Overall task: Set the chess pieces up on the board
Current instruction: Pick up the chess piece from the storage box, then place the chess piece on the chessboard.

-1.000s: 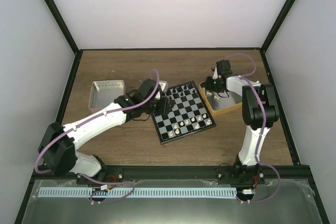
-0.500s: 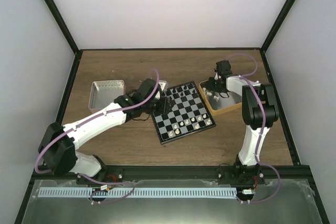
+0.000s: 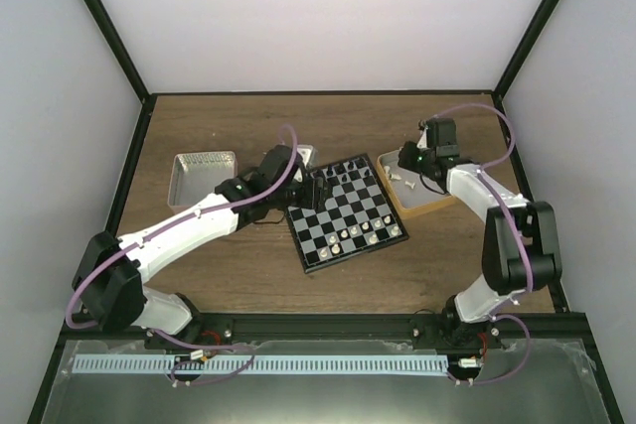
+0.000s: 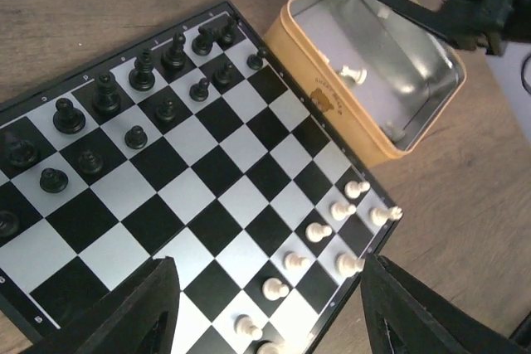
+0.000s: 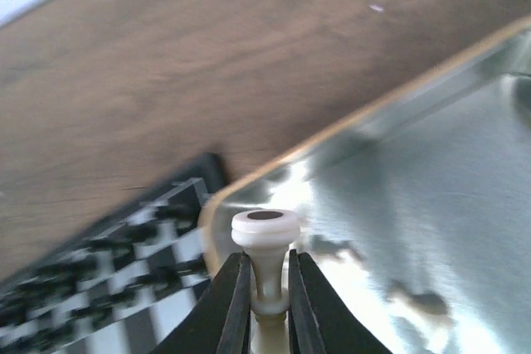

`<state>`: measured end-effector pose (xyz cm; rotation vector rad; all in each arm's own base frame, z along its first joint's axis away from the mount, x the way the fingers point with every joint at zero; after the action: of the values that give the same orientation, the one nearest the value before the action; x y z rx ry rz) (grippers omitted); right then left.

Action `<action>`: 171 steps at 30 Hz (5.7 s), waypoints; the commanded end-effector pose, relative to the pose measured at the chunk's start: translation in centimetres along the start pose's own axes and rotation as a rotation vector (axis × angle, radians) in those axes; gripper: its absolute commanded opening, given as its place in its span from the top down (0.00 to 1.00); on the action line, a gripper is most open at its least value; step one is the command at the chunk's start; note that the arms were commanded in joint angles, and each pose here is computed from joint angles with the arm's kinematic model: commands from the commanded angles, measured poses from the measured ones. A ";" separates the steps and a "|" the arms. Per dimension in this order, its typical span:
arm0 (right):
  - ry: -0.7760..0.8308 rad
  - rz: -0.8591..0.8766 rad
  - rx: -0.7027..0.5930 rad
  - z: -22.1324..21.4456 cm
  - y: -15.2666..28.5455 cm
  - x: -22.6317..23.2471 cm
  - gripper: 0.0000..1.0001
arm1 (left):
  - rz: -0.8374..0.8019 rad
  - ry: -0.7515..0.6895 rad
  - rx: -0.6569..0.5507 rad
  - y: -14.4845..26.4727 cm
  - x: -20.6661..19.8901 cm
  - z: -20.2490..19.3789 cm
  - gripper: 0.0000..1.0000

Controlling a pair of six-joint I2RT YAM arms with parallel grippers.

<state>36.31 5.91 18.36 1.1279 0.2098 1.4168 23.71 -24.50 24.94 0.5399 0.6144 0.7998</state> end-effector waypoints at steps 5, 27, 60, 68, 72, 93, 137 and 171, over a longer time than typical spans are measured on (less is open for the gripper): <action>0.278 0.600 0.061 -3.0 4.9 7.1 0.90 | -0.070 0.231 -0.158 4.8 1.7 5.9 0.25; 0.616 1.058 0.271 -10.4 9.0 13.3 0.89 | -0.320 0.419 -0.016 2.3 2.5 3.5 0.32; 0.145 1.076 0.185 -10.6 12.2 11.9 0.43 | -0.667 0.839 -0.102 2.8 2.9 2.8 0.91; 0.034 1.050 0.284 -10.7 11.1 12.5 0.42 | -0.748 0.943 -0.102 2.9 2.7 3.2 0.91; 0.008 1.046 0.286 -10.7 11.1 12.4 0.52 | -0.746 0.965 -0.098 2.7 2.8 3.1 0.91; -0.057 0.925 0.335 -10.4 11.8 12.4 0.97 | -0.539 0.879 -0.144 2.2 3.8 2.5 0.55; 0.486 -0.290 0.738 -19.1 5.2 9.9 0.96 | 0.504 0.044 -0.609 16.4 7.2 1.7 0.21; 0.500 -0.240 0.747 -19.0 4.5 11.1 0.73 | 0.511 0.047 -0.589 15.8 7.4 1.5 0.21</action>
<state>21.98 22.85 16.23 1.2707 1.3029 1.3753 20.93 -9.87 34.25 0.1318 0.2558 1.4085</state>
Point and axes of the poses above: each gripper's point midway between its finger pads, its own y axis back along the fingers, its own x axis along the line the jaws close on, z = x × y, the point moved 10 cm from there along y, back along the fingers, and after that the axes turned 11 degrees about -y, right-handed, at the moved point
